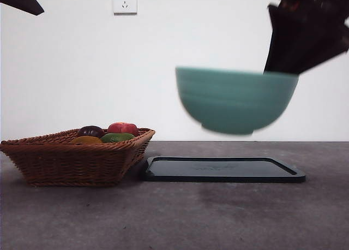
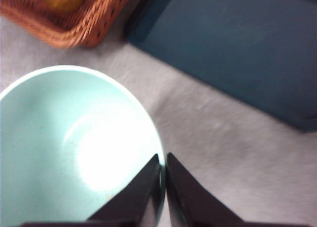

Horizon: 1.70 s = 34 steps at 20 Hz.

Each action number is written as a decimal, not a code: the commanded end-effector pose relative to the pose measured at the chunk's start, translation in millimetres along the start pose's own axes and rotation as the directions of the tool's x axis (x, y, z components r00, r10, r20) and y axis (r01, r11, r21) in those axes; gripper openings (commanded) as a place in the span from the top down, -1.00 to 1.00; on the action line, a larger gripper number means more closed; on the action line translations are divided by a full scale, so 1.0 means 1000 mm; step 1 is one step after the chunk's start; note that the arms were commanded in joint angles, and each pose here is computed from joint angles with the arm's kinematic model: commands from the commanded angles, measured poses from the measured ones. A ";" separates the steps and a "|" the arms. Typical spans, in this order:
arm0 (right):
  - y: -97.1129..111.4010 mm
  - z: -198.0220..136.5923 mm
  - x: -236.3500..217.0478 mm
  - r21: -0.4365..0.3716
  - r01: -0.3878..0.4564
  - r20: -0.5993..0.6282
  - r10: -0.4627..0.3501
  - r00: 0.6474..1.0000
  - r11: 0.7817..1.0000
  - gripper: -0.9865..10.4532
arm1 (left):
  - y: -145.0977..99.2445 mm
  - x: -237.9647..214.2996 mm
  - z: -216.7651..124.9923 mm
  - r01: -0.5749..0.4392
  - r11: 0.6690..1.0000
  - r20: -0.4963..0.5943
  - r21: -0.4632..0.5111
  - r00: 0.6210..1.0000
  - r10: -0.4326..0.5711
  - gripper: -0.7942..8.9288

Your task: Pick up the wifruite, put it on the bowl, pick up the plate, put it on desk

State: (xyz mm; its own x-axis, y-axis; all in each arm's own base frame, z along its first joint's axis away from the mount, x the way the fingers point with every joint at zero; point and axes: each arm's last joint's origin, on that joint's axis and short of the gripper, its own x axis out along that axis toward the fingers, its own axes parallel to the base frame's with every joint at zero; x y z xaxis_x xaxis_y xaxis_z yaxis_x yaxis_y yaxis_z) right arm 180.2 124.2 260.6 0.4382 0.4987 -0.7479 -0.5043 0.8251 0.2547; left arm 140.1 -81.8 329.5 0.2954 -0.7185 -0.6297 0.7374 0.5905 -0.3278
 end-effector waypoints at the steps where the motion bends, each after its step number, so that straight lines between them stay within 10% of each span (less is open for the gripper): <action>1: 0.002 -0.006 0.015 0.030 -0.005 0.001 0.005 1.000 1.000 0.81 | -0.001 -0.001 0.004 0.008 1.000 0.015 0.026 1.000 -0.009 0.13; 17: 0.003 -0.024 0.079 0.026 0.032 -0.123 -0.028 0.992 0.999 0.80 | -0.001 -0.001 0.004 0.008 1.000 0.014 0.026 1.000 -0.009 0.13; 22: 0.004 -0.022 0.076 0.039 0.028 -0.111 -0.024 0.993 0.999 0.31 | -0.001 -0.001 0.004 0.008 1.000 0.015 0.026 1.000 -0.008 0.13; 34: 0.029 0.016 -0.046 -0.022 -0.036 0.138 0.038 0.990 0.999 0.29 | -0.001 -0.001 0.005 0.008 1.000 0.015 0.026 1.000 -0.008 0.13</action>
State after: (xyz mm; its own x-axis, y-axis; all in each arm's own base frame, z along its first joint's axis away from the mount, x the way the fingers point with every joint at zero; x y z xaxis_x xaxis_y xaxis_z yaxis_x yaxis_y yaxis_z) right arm 156.6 126.9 309.8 0.5197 0.5576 -0.6473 -0.5228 0.8068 0.2753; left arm 140.1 -81.8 329.5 0.2954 -0.7185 -0.6297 0.7374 0.5905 -0.3278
